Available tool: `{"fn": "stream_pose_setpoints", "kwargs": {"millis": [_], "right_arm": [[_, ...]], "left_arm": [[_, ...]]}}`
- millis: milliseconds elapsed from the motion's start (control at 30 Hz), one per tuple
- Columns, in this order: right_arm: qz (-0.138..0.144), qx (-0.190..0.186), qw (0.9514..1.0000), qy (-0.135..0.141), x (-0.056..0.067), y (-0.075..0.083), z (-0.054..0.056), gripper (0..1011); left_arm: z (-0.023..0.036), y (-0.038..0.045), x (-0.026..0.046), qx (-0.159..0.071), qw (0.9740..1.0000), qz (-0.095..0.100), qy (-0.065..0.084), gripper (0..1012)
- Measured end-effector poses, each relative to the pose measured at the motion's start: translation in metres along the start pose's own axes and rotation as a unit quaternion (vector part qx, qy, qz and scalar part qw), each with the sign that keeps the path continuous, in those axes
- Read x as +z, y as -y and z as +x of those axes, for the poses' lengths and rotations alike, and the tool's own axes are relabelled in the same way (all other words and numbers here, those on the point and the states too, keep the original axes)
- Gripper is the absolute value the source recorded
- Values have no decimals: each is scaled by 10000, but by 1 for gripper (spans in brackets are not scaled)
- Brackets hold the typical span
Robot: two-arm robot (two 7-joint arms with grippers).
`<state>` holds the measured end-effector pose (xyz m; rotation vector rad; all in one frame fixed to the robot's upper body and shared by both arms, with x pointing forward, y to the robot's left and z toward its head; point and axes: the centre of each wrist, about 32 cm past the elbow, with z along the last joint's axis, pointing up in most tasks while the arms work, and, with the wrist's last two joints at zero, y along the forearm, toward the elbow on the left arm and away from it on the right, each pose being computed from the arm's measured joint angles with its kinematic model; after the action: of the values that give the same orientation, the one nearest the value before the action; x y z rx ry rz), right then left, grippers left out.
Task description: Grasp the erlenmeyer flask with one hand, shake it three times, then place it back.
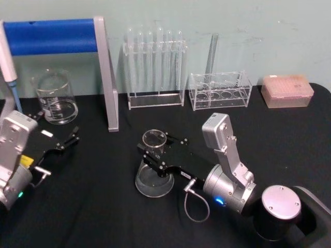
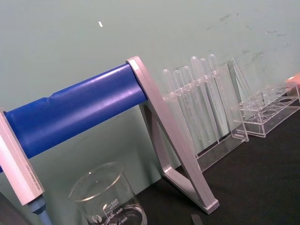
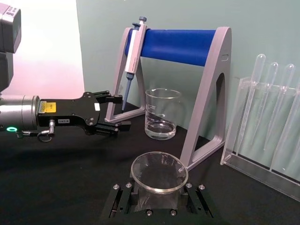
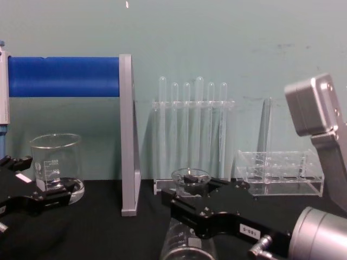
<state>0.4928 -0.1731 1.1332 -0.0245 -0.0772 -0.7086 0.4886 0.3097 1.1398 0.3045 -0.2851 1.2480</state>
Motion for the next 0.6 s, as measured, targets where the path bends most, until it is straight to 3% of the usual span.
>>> {"fn": "stream_pose_setpoints", "kwargs": {"millis": [600], "right_arm": [[-51, -7, 10000, -11, -13, -1, -3, 449]], "left_arm": [[0, 0, 0, 0, 10000, 0, 0, 1001]]}}
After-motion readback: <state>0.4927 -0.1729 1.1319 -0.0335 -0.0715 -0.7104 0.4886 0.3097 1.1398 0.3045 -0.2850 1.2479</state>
